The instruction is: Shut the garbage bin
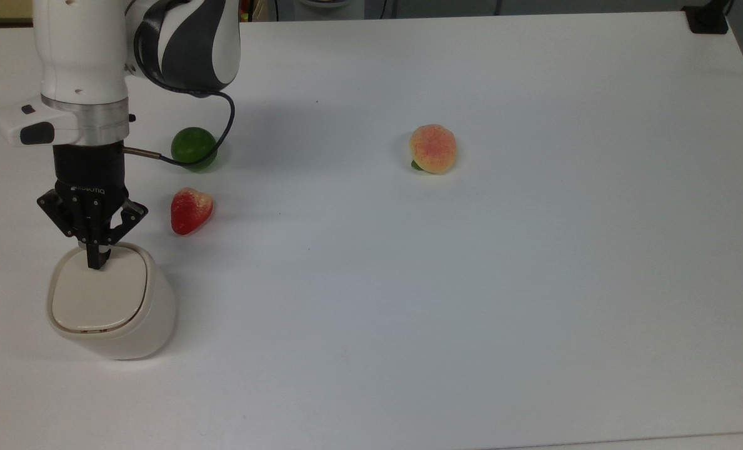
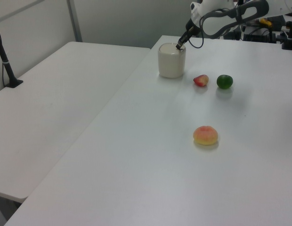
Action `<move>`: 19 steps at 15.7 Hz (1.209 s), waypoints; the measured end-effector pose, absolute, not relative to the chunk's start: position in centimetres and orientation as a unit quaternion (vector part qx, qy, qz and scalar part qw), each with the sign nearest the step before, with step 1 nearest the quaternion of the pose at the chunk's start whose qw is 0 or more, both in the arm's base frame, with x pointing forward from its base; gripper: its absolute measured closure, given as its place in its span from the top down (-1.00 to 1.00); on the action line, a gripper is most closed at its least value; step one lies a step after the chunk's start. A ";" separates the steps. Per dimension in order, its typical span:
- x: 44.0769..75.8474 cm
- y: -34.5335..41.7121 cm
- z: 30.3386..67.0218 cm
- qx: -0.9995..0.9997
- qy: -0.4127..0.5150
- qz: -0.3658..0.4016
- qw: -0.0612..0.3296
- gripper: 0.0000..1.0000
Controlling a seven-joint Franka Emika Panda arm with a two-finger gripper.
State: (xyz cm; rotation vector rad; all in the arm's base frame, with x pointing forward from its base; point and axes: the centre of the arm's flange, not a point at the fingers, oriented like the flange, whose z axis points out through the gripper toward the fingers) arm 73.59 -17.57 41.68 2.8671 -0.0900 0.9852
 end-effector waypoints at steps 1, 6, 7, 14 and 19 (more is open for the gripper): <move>73.6 -17.6 41.8 0.944 -0.030 0.325 0.054 -0.98; 73.1 -17.9 44.6 0.937 -0.032 0.342 0.058 -0.98; 72.9 -17.8 45.7 0.936 -0.032 0.347 0.059 -0.98; 69.1 -15.7 54.4 0.960 -0.044 0.274 0.023 -0.68; 64.6 -12.2 59.0 0.984 -0.049 0.172 -0.011 0.30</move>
